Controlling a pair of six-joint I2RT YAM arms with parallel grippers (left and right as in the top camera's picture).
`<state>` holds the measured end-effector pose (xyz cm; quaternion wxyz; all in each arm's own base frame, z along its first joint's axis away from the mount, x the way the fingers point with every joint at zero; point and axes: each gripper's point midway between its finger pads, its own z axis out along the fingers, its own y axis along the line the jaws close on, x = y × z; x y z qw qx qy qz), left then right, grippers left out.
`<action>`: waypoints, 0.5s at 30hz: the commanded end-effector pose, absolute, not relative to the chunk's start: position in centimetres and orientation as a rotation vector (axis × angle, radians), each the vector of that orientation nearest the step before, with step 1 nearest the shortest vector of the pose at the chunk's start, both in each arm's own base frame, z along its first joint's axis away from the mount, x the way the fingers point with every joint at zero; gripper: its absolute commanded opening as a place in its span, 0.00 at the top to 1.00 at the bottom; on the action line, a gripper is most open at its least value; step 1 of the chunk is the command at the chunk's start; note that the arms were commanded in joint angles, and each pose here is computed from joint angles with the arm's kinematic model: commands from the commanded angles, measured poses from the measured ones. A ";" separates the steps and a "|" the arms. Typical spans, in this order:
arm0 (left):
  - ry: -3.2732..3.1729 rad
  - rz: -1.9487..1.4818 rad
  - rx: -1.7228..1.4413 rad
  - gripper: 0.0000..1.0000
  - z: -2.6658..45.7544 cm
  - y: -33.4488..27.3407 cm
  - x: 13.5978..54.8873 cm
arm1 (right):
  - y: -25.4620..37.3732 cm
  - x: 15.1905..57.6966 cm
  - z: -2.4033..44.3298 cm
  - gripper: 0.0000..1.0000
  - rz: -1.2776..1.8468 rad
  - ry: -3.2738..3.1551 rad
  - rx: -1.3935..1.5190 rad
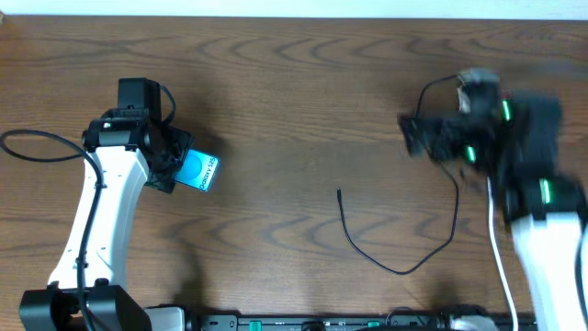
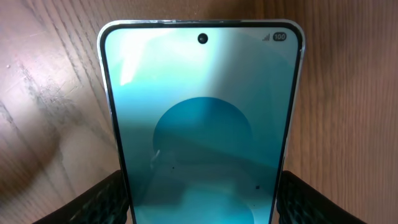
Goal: Plug charger to phone and switch on socket
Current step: 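Swing the right gripper toward the phone held by the left gripper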
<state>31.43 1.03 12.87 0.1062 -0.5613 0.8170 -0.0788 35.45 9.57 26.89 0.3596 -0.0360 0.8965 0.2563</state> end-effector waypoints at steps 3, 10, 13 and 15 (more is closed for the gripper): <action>2.387 -0.228 -1.687 0.93 12.9 1.1 31.4 | 17.9 38.1 27.4 0.01 1.432 2.271 -0.323; 2.380 -0.283 -1.747 0.93 12.9 0.3 31.2 | 22.5 41.1 23.0 0.01 1.962 2.175 -0.370; 2.364 -0.291 -1.794 0.93 12.9 0.2 31.0 | 24.7 41.1 20.3 0.01 2.010 2.240 -0.353; 2.328 -0.277 -1.891 0.93 12.7 0.1 30.3 | 26.8 40.4 18.8 0.01 2.019 2.277 -0.385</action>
